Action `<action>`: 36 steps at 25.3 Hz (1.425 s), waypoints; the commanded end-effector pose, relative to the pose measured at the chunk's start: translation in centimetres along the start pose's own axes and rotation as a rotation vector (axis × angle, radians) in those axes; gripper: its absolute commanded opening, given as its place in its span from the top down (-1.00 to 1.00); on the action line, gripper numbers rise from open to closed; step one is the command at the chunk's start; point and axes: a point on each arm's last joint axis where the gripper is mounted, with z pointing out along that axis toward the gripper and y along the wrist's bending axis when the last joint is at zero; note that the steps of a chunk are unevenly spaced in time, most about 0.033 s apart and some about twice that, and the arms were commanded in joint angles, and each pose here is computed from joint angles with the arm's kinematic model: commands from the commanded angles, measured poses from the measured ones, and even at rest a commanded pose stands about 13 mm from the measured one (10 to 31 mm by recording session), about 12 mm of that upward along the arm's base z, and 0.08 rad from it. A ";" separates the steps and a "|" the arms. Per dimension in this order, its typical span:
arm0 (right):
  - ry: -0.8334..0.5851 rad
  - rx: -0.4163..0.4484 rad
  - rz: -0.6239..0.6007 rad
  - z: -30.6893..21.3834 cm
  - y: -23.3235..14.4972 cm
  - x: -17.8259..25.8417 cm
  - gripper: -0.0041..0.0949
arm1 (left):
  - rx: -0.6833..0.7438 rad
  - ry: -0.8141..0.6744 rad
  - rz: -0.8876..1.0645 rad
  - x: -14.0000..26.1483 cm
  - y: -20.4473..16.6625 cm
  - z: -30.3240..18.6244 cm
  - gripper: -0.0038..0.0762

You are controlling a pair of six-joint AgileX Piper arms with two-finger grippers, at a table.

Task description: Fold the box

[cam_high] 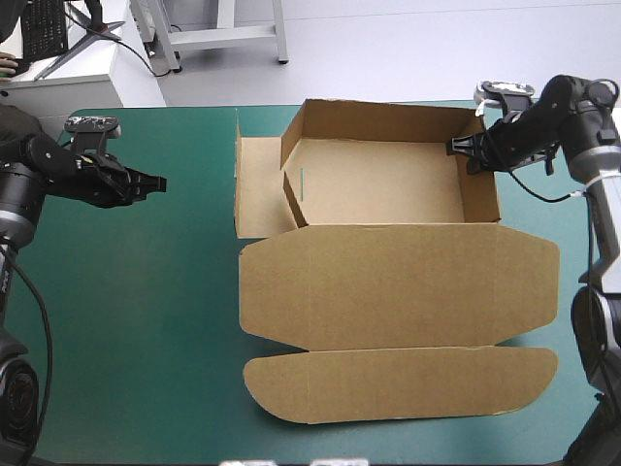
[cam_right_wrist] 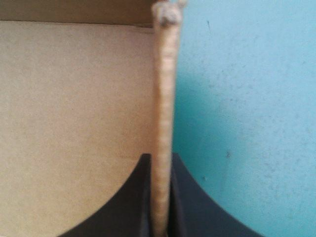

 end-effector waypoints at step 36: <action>-0.140 -0.304 0.003 -7.1 3.1 2.9 0.92 | 0.497 0.017 -0.169 -0.1 -5.1 -3.4 -0.10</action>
